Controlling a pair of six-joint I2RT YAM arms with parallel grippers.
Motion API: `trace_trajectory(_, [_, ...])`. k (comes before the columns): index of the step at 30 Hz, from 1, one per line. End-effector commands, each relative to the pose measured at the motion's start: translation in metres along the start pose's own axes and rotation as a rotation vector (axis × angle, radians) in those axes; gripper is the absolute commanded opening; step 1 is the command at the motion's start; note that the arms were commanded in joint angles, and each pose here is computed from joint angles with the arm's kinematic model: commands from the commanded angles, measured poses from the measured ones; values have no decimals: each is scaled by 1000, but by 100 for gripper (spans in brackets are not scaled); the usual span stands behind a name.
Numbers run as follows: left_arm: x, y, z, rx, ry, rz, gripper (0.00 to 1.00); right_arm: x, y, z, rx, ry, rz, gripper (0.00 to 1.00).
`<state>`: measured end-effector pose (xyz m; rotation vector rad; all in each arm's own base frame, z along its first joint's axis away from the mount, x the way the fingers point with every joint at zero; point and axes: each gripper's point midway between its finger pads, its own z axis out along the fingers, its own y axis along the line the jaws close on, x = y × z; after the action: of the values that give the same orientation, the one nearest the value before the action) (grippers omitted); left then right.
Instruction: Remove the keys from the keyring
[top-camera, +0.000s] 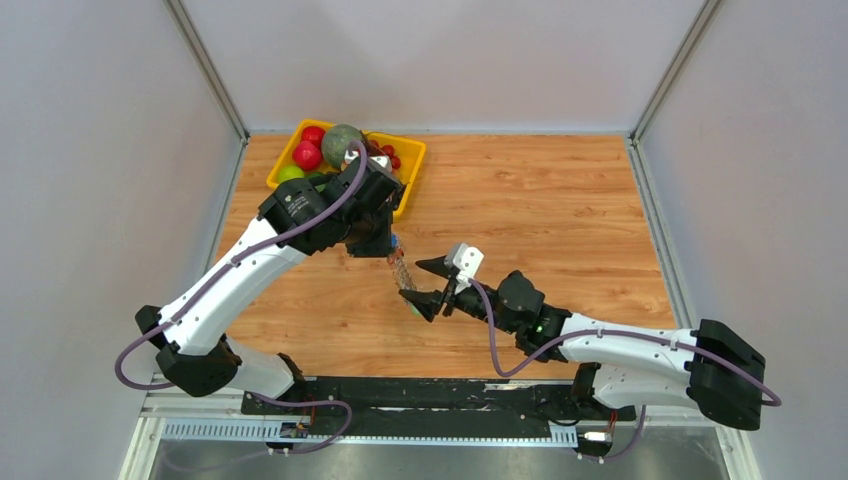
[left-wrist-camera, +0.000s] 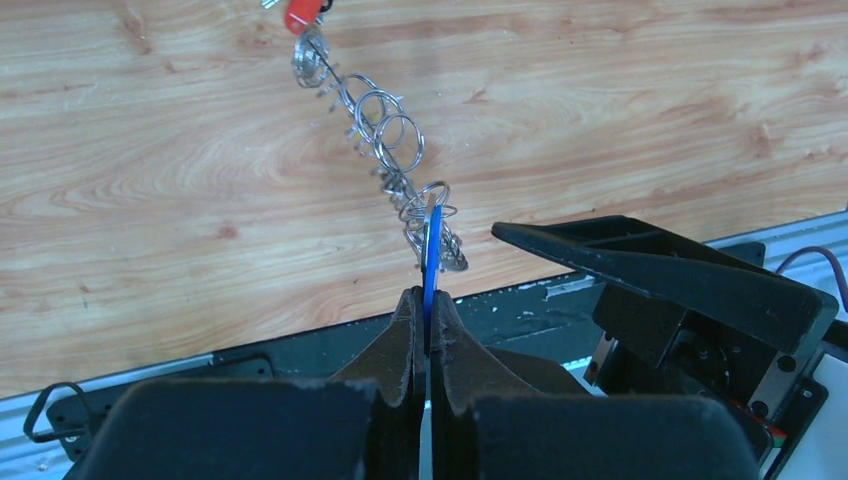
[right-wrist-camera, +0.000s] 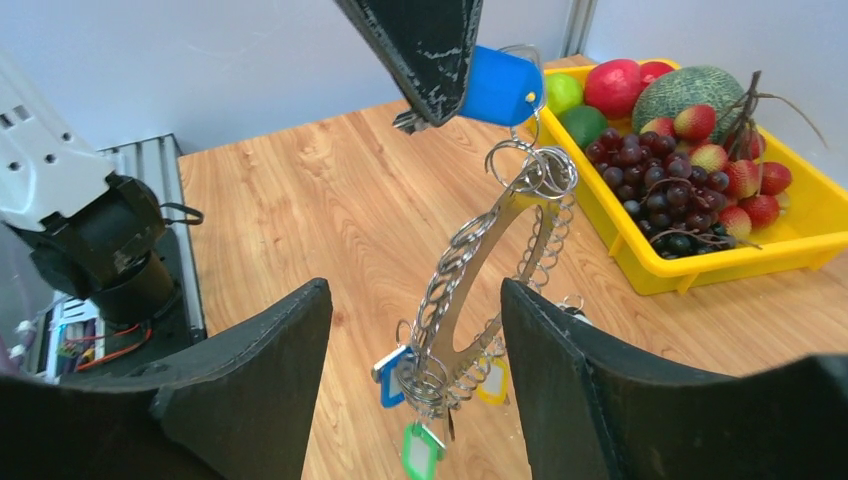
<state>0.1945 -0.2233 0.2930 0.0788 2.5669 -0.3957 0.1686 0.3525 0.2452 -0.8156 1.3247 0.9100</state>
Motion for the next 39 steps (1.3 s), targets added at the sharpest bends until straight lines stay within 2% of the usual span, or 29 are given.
trace_trajectory(1, [-5,-15,-19,101,-30,-28,0,-21,-15,12,101,-49,-44,68])
trace_trajectory(10, [3,-20,-27,155,5,-23,0,-3,-52,1,295,54,-136,66])
trace_trajectory(15, [7,-18,-29,161,10,-9,0,-11,-57,-13,306,23,-178,66])
trace_trajectory(19, [11,-19,-29,174,30,-2,0,-23,-51,-22,262,-14,-216,64])
trace_trajectory(25, [13,-22,-27,193,36,-6,0,-57,0,-30,-18,-181,-237,56])
trace_trajectory(27, [13,-24,-27,203,38,-11,0,-61,9,-27,-68,-194,-245,52])
trace_trajectory(34, [14,-28,-29,229,39,-25,0,-59,11,-8,-86,-175,-263,50])
trace_trajectory(39, [18,-31,-33,261,47,-36,0,-56,3,4,-37,-152,-257,54])
